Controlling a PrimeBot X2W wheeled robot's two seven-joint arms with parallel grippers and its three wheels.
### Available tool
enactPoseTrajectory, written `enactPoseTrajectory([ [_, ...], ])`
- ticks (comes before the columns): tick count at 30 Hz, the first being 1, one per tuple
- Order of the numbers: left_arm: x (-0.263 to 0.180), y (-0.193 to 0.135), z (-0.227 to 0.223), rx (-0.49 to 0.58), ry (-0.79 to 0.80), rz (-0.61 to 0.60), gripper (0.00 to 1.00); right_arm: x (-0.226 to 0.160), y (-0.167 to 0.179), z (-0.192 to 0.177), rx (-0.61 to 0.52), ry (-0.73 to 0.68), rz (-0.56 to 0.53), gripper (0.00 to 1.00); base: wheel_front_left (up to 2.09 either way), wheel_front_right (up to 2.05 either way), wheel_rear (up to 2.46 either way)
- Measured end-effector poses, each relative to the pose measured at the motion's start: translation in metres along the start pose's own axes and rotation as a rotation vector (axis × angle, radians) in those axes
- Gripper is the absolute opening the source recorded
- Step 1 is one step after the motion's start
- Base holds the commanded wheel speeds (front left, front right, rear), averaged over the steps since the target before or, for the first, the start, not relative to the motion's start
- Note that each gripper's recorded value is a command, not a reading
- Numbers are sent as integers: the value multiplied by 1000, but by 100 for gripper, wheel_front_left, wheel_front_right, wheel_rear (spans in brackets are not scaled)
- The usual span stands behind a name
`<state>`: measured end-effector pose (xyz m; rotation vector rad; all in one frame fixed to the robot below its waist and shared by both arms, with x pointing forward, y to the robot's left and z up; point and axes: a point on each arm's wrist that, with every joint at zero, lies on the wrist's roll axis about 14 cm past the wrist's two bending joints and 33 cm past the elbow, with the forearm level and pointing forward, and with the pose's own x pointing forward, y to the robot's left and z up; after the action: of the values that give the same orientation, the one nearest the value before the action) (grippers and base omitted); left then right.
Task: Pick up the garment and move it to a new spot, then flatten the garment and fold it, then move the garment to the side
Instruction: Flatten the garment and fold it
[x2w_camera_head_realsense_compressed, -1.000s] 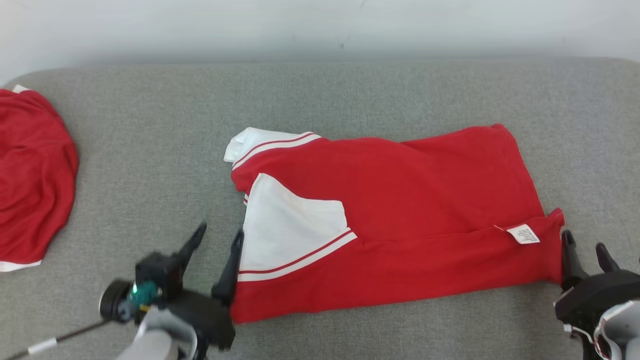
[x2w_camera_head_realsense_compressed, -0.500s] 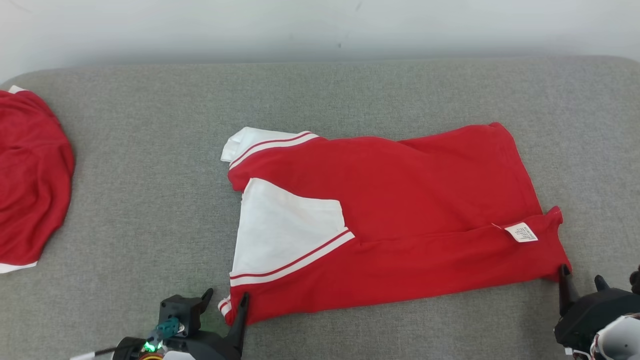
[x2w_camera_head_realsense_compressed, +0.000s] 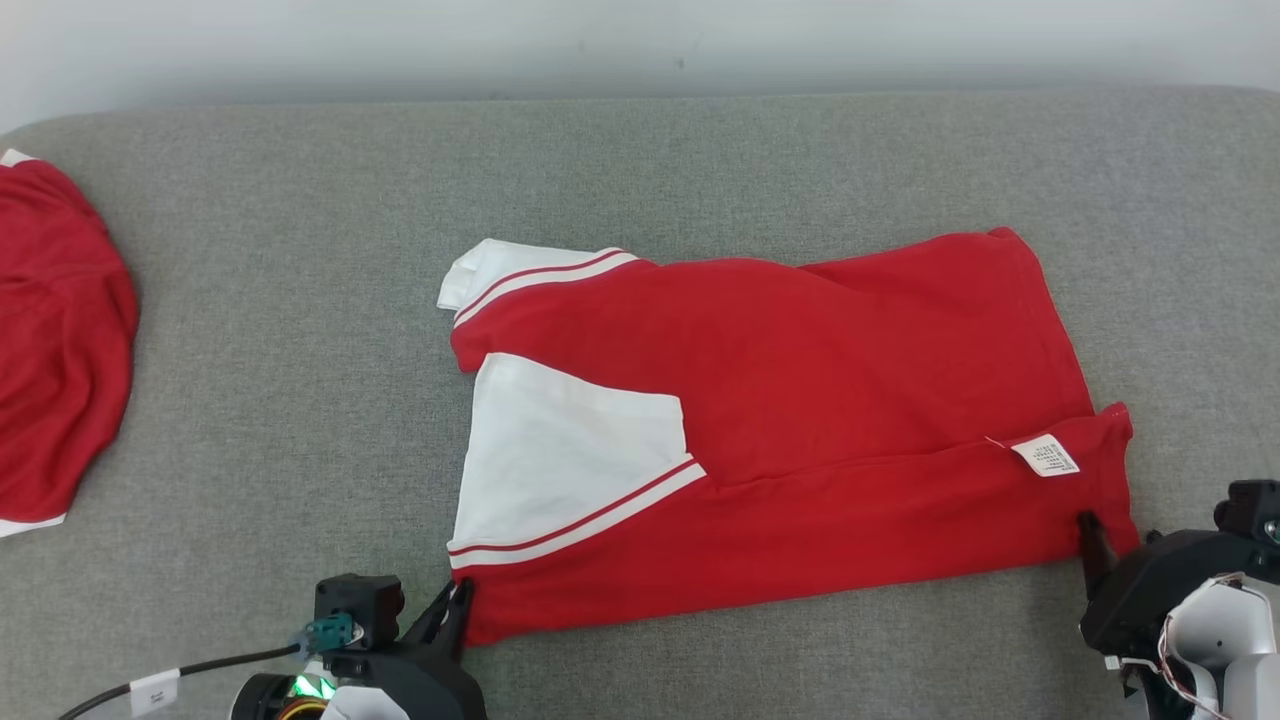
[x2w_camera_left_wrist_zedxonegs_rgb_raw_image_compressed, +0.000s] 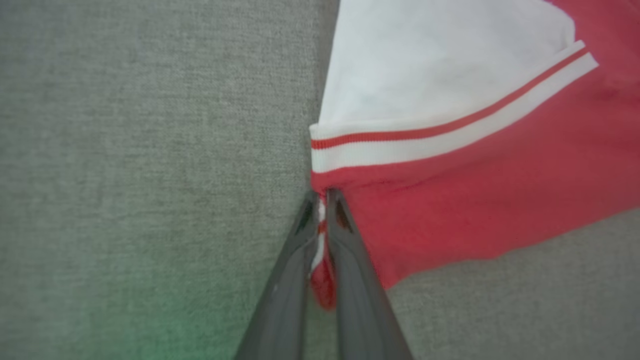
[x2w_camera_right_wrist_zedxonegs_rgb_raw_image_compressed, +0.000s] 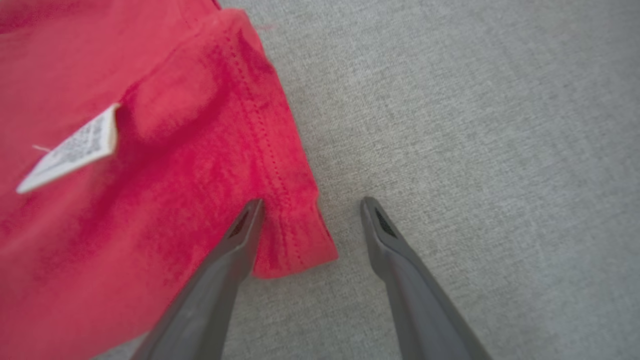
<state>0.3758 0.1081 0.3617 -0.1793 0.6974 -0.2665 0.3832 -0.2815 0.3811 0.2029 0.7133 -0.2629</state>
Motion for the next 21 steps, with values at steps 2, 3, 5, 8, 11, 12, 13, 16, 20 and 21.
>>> enactPoseTrajectory([
  [2, -1, 0, -1, -4, 11, -3, 0, 1, 6, -5, -12, 44, 17, 100, 0, 0, 0],
  [3, -1, -1, -2, -7, 17, -8, 0, 1, 9, -6, -14, 61, 27, 72, 0, 0, 0],
  [5, -2, -1, -2, -13, 21, -12, 0, -1, 14, -7, -17, 69, 44, 0, 0, 0, 0],
  [8, -6, -3, -3, -19, 21, -22, 0, -5, 12, 0, -12, 40, 48, 0, 0, 0, 0],
  [11, -12, -8, -7, -21, 22, -35, 0, -13, 7, 5, -3, 0, 42, 0, 0, 0, 0],
  [12, -14, -9, -8, -22, 22, -39, 0, -16, 5, 6, 5, -12, 41, 0, 0, 0, 0],
  [13, -17, -10, -10, -25, 23, -42, 0, -21, 3, 7, 12, -24, 41, 0, 0, 0, 0],
  [16, -27, -13, -16, -32, 37, -49, 0, -35, -6, 10, 28, -63, 33, 0, 0, 0, 0],
  [20, -42, -7, -28, -28, 75, -32, 0, -53, -22, -8, 54, -38, 7, 0, 0, 0, 0],
  [21, -46, -6, -31, -25, 83, -27, 0, -57, -27, -12, 62, -34, 0, 0, 0, 0, 0],
])
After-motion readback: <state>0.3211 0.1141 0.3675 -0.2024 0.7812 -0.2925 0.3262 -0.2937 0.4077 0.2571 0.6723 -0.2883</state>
